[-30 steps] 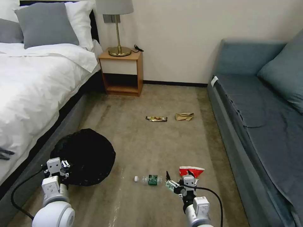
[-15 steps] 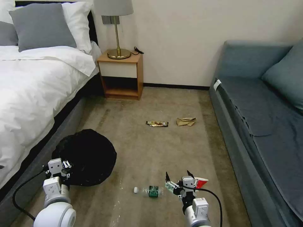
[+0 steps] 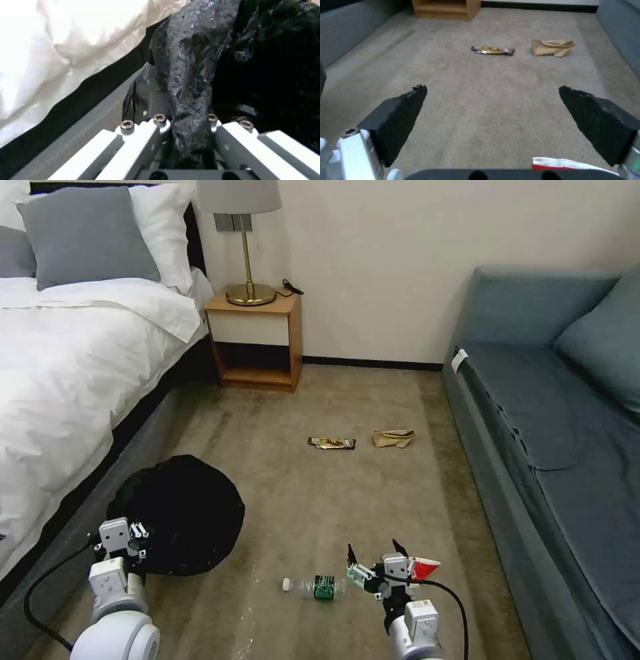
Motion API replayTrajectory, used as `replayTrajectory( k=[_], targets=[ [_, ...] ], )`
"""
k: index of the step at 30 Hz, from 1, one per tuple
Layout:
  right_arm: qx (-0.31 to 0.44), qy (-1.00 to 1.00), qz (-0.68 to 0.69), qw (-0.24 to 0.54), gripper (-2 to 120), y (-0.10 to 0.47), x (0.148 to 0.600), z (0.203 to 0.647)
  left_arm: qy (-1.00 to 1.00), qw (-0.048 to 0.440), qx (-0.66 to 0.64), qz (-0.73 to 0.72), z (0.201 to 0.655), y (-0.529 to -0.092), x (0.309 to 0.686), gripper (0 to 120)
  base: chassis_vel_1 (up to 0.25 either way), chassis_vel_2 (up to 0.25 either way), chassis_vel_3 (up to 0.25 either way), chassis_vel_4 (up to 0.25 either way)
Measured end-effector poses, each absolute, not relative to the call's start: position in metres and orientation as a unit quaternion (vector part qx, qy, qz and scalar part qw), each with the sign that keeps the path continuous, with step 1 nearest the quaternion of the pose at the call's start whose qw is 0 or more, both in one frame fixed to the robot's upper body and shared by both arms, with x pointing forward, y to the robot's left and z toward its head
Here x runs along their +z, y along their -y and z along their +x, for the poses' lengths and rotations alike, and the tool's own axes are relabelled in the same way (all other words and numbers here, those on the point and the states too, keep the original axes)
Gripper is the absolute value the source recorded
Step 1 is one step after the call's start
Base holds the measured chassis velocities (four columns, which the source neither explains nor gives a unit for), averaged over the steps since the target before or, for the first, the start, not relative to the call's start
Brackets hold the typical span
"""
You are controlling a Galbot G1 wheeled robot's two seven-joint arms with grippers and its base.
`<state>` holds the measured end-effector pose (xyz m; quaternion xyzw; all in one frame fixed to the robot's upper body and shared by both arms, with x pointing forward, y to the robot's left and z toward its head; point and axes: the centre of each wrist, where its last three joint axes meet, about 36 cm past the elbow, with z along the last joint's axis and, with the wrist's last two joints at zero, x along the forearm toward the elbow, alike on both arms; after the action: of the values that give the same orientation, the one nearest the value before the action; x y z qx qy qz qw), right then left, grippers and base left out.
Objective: Pick up the trash bin, then pick up the garbage on the floor and place it into the trash bin.
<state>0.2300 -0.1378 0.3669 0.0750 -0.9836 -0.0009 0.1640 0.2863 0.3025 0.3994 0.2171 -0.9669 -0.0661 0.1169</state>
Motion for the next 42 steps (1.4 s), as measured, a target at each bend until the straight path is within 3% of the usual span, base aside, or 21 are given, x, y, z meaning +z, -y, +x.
replayTrajectory(
  k=[11, 21, 33, 42],
  targets=[
    [0.024, 0.982, 0.086, 0.168, 100, 0.148, 0.367, 0.235, 0.966, 0.115, -0.067, 0.22, 0.283, -0.302, 0.401, 4, 0.0, 0.0, 0.0, 0.0],
    [0.053, 0.975, 0.121, 0.18, 100, 0.161, 0.378, 0.281, 0.967, 0.115, -0.065, 0.219, 0.283, -0.296, 0.396, 4, 0.0, 0.0, 0.0, 0.0],
    [0.152, 0.931, 0.201, 0.264, 100, 0.205, 0.364, 0.324, 0.971, 0.115, -0.076, 0.196, 0.31, -0.277, 0.385, 4, 0.0, 0.0, 0.0, 0.0],
    [0.216, 0.891, 0.289, 0.276, 100, 0.205, 0.354, 0.363, 0.968, 0.129, -0.072, 0.201, 0.305, -0.272, 0.376, 4, 0.0, 0.0, 0.0, 0.0]
  ],
)
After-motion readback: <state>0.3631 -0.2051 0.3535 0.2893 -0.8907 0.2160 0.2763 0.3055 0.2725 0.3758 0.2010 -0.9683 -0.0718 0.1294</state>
